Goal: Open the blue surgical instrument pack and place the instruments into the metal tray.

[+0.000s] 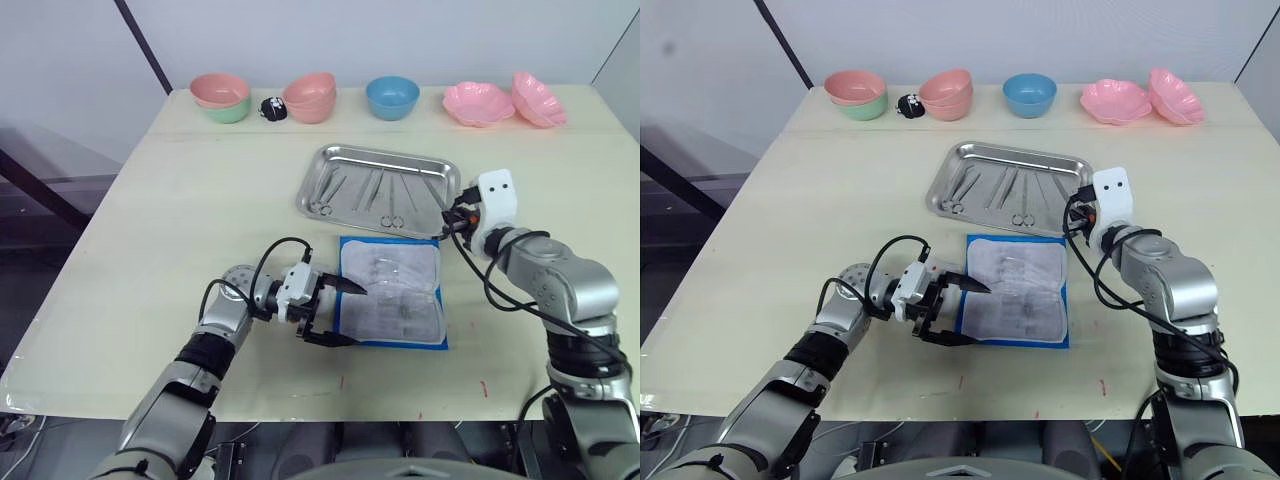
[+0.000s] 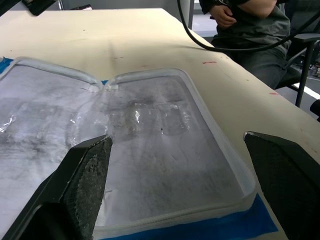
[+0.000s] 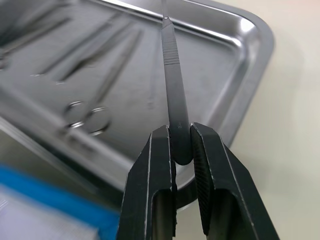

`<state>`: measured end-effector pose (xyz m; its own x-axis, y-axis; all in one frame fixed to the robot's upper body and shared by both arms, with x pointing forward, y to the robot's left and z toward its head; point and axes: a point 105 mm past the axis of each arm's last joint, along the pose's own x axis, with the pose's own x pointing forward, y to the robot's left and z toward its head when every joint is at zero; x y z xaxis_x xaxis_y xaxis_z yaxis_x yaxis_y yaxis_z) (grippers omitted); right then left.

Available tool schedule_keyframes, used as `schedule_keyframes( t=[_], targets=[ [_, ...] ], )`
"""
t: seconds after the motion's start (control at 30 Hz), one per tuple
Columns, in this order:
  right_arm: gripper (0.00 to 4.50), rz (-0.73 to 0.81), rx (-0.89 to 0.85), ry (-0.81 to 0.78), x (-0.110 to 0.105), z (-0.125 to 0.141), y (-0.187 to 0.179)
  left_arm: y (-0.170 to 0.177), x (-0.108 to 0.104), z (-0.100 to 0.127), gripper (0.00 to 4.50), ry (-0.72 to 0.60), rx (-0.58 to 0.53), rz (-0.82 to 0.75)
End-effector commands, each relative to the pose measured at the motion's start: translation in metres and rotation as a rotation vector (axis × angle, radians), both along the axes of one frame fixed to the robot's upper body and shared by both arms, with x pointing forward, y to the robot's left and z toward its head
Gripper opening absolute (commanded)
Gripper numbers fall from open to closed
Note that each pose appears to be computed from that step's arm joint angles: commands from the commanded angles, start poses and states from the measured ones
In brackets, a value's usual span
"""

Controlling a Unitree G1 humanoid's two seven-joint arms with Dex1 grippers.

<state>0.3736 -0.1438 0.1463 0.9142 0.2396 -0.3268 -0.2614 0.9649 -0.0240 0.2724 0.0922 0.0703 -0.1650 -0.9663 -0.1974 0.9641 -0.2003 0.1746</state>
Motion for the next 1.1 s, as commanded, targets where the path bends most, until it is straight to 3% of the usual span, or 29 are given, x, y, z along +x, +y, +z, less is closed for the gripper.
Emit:
schedule_keyframes(
  t=[0.03, 0.67, 0.8, 0.9, 0.93, 1.0, 1.1],
  targets=[
    [0.02, -0.044, -0.017, -0.008, 0.007, 0.006, 0.004, 0.003, -0.008, -0.016, 4.50, 0.063, 0.050, 0.000],
    [0.02, -0.109, 0.024, 0.085, 0.038, -0.012, 0.023, 0.001, -0.010, -0.022, 4.50, 0.069, 0.068, 0.017],
    [1.50, -0.085, 0.033, 0.069, 0.039, -0.009, 0.027, 0.001, -0.010, -0.021, 4.50, 0.071, 0.067, 0.017],
    [2.96, -0.060, 0.019, 0.035, 0.037, -0.003, 0.029, 0.001, -0.009, -0.021, 4.50, 0.072, 0.066, 0.018],
    [3.69, -0.054, 0.012, 0.020, 0.036, 0.000, 0.029, 0.001, -0.009, -0.021, 4.50, 0.072, 0.065, 0.018],
    [4.46, -0.036, 0.007, -0.030, 0.034, 0.011, 0.030, 0.002, -0.009, -0.020, 4.50, 0.069, 0.063, 0.016],
    [4.46, 0.012, 0.031, -0.120, 0.028, 0.027, 0.032, 0.003, -0.008, -0.016, 4.50, 0.058, 0.053, 0.013]
  ],
)
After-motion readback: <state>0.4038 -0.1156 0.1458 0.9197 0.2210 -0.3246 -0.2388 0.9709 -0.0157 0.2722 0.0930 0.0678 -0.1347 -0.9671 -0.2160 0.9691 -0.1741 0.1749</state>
